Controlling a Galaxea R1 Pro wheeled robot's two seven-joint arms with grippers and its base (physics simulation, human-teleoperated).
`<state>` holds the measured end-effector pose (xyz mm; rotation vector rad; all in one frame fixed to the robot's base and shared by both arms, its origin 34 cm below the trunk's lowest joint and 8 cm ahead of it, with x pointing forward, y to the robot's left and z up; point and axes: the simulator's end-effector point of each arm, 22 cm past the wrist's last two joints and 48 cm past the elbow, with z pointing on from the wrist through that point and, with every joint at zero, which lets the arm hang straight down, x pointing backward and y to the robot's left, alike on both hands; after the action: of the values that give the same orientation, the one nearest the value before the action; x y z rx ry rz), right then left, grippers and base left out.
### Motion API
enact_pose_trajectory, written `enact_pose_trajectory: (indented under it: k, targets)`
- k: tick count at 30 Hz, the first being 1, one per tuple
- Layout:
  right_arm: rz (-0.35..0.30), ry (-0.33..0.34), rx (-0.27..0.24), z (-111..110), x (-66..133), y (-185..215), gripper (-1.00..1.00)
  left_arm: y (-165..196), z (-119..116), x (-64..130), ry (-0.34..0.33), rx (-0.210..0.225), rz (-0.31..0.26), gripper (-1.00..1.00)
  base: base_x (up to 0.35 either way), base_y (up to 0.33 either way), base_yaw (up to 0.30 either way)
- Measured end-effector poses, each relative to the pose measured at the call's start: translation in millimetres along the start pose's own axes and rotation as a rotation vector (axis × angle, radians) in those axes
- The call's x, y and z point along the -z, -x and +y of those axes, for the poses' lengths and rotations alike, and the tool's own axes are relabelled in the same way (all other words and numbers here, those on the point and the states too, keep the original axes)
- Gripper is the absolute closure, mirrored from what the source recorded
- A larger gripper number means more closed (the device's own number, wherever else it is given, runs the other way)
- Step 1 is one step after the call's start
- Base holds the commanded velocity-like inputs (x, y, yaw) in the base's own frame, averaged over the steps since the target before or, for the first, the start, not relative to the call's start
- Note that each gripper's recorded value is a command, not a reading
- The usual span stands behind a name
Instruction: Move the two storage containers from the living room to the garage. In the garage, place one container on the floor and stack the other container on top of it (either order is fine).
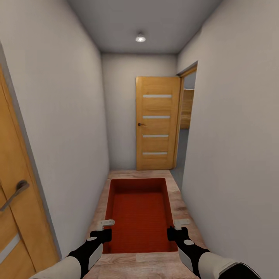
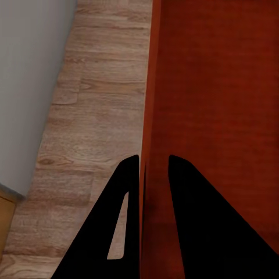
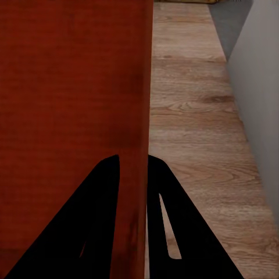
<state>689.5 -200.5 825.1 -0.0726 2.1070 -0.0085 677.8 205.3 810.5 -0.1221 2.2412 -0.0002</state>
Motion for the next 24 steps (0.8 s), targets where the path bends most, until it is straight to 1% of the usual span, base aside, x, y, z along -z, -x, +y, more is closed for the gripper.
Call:
enact_pose_trajectory:
  k: [8, 15, 21, 24]
  targets:
    - [0.001, 0.000, -0.002, 0.3, -0.3, -0.2, 1.00, 0.7, 0.2, -0.4, 0.000, -0.002, 0.000, 1.00, 0.028, 0.000, 0.000]
    - [0.001, 0.000, -0.003, -0.2, -0.4, -0.1, 1.00, 1.7, -0.2, -0.3, 0.000, -0.004, 0.001, 1.00, 0.001, -0.153, 0.000]
    - [0.001, 0.000, -0.001, -0.5, -0.4, -0.2, 1.00, 0.7, -0.4, -0.3, 0.001, -0.002, 0.001, 1.00, 0.007, -0.023, 0.000]
    - [0.000, 0.000, -0.001, -0.6, -0.1, 0.1, 1.00, 1.4, -0.5, 0.1, 0.002, -0.003, 0.000, 1.00, 0.163, -0.002, 0.000]
